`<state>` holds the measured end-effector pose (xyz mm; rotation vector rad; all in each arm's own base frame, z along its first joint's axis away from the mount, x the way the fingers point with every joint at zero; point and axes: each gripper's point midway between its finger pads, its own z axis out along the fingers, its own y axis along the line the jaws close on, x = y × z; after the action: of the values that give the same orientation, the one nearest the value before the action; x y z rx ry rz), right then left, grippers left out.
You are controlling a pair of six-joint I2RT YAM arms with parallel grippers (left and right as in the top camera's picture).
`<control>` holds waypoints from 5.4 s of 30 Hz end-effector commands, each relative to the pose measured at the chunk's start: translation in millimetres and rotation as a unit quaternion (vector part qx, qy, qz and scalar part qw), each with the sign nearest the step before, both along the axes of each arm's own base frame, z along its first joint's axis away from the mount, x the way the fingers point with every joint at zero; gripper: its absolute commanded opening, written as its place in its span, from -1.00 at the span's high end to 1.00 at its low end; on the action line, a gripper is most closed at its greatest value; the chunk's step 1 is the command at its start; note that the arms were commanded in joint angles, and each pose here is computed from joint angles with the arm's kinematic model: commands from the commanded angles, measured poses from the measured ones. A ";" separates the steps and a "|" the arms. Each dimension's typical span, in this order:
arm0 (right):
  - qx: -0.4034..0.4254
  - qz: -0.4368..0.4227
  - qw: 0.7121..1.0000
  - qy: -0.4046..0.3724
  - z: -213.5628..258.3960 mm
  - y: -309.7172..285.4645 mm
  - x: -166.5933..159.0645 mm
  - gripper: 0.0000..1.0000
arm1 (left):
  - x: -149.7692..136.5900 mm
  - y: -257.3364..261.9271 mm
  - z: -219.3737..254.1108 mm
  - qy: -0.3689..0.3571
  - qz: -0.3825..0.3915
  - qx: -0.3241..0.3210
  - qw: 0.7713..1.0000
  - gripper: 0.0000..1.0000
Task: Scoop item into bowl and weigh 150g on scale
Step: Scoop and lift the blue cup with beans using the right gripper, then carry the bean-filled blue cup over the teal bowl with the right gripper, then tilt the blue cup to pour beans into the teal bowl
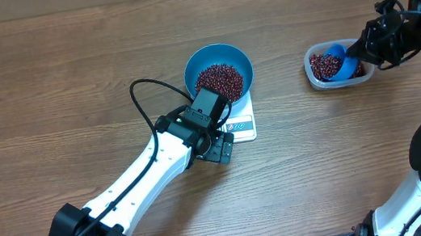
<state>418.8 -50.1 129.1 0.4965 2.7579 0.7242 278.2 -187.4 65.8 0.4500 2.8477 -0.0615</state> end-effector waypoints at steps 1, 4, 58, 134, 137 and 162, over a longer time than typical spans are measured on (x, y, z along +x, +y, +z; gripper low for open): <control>-0.007 0.007 0.999 -0.035 25.9 -3.7 8.8 0.93 | -0.6 4.6 -3.1 0.001 -0.005 0.009 1.000 -0.99; -0.009 0.007 0.999 -0.041 34.8 -4.5 11.2 0.93 | -0.5 4.6 -3.1 0.001 -0.005 0.009 1.000 -0.99; 0.114 0.037 0.988 -0.095 84.6 32.4 17.3 0.93 | -0.5 4.5 -3.1 0.001 -0.005 0.008 1.000 -0.99; -0.219 0.415 0.845 -0.256 128.2 270.3 6.9 0.93 | -0.1 5.1 -3.0 0.000 -0.005 0.010 1.000 -0.99; -0.210 0.418 0.846 -0.257 128.6 272.9 5.4 0.93 | 0.5 5.6 -2.9 -0.001 -0.004 0.010 1.000 -0.99; -0.194 0.431 0.840 -0.265 126.2 280.6 5.3 0.93 | 2.5 8.8 -2.8 -0.004 0.000 0.015 1.000 -0.98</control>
<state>424.4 226.5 236.7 -0.9474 2.4249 0.3140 279.3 -185.9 65.9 0.4454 2.8447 -0.0515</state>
